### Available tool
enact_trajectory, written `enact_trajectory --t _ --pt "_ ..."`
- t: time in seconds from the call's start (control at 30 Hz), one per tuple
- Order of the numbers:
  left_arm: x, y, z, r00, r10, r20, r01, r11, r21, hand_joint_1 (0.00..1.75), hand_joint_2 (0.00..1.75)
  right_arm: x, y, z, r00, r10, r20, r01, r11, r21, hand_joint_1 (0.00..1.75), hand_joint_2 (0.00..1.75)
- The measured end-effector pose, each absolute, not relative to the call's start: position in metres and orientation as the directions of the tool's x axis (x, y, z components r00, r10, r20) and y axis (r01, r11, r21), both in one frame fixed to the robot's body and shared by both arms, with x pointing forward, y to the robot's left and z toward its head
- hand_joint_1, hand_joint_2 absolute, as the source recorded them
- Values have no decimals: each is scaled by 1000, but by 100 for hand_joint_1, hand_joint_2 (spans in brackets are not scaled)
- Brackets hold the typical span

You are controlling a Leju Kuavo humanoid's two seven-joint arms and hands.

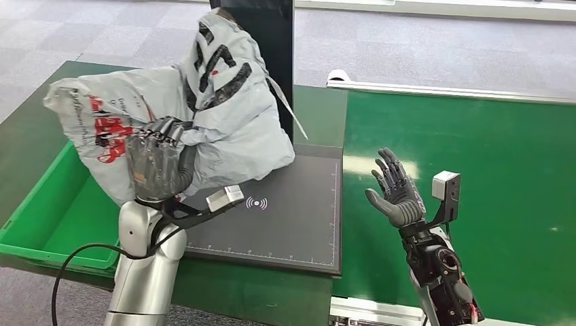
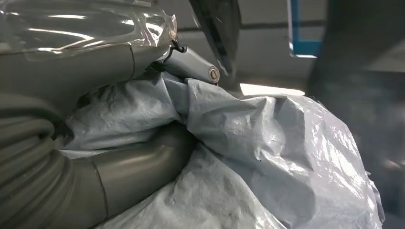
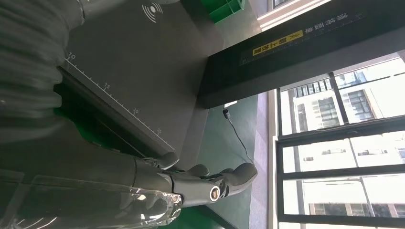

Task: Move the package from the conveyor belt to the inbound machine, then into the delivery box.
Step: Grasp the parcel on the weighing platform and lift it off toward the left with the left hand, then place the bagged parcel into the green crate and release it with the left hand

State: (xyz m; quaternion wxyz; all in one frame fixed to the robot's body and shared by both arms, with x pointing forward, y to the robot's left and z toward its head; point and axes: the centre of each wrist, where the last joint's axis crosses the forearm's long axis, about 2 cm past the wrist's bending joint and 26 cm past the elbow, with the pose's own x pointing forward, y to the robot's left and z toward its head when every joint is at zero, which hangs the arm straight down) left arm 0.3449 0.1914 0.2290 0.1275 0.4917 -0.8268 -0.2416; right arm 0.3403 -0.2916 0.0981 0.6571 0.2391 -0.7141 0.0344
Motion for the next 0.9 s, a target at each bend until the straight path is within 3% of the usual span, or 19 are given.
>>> enact_trajectory --t 0.1,0.2,0.3,0.4,0.5,0.9 --pt "352 210 242 -338 -941 -5 -804 286 521 175 175 339 -293 97 -21 -292 956 -376 888 263 0 175" --pt "372 240 262 -100 -984 146 -839 162 519 175 175 334 -292 93 -11 -287 958 -368 892 263 0 175" --pt "413 261 266 180 -954 238 -736 30 677 175 175 331 -292 92 0 -270 963 -374 893 250 0 175" --pt "440 289 239 334 -942 41 -532 -152 833 175 175 333 -289 93 -1 -260 966 -391 889 239 0 175" --pt "447 317 215 294 -944 -148 -408 -264 874 175 175 333 -287 93 -1 -259 966 -397 887 238 0 175" --pt "449 365 189 337 -866 -370 -91 -421 902 175 175 335 -285 94 -2 -264 965 -411 880 239 0 175"
